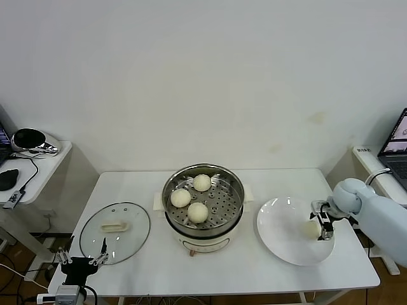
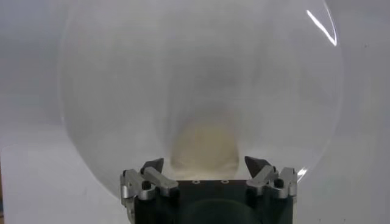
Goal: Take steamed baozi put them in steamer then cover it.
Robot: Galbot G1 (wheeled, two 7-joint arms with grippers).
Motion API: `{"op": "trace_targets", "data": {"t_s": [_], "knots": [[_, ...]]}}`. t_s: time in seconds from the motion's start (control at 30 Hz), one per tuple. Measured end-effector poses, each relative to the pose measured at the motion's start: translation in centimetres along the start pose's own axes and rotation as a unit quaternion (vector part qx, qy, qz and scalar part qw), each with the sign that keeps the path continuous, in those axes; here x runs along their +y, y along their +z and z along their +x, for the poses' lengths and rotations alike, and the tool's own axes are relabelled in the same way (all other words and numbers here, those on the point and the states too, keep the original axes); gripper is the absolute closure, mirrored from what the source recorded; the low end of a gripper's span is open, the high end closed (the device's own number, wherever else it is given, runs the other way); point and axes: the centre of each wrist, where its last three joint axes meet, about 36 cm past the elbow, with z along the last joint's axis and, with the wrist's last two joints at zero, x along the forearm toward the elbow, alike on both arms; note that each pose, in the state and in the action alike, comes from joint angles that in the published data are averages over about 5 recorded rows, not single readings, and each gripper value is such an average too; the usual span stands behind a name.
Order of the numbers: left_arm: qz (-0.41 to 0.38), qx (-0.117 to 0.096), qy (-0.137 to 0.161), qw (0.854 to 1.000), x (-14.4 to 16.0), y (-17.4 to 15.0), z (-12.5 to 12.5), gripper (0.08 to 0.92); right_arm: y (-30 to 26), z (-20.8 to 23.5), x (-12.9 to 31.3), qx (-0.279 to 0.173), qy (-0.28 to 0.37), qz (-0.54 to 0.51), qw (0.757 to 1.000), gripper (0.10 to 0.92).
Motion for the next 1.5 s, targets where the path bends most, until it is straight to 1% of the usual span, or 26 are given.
{"op": "trace_targets", "data": {"t_s": [0.27, 0.43, 0.57, 0.7, 0.83, 1.2, 1.33, 1.5], "knots": [[-0.001, -0.001, -0.001, 1.000, 0.1, 0.0, 0.0, 0.177, -0.2, 0.0, -0.2, 0.000, 0.001, 0.002, 1.000, 0.389], [-0.001, -0.004, -0.003, 1.000, 0.3, -0.3, 0.0, 0.177, -0.2, 0.7, -0.4, -0.001, 0.002, 0.001, 1.000, 0.404], [-0.002, -0.004, -0.003, 1.000, 0.3, -0.3, 0.0, 0.177, -0.3, 2.2, -0.7, -0.004, 0.008, 0.001, 1.000, 0.410], [-0.004, -0.003, -0.002, 1.000, 0.4, -0.3, 0.1, 0.177, -0.6, 5.0, -1.3, -0.011, 0.022, 0.002, 1.000, 0.411], [-0.003, -0.006, -0.001, 1.000, 0.3, -0.5, 0.1, 0.177, -1.9, 9.1, -2.6, -0.028, 0.045, 0.007, 0.999, 0.406], [0.002, -0.011, 0.004, 1.000, -0.1, -0.7, -0.1, 0.177, -9.0, 20.9, -6.3, -0.090, 0.100, 0.041, 0.990, 0.401], [0.004, -0.013, 0.003, 1.000, -0.1, -0.8, -0.3, 0.177, -12.4, 23.4, -7.3, -0.109, 0.101, 0.052, 0.988, 0.396], [0.007, -0.012, 0.001, 1.000, -0.1, -0.7, -0.5, 0.177, -16.8, 24.9, -8.2, -0.132, 0.092, 0.063, 0.985, 0.394]]}}
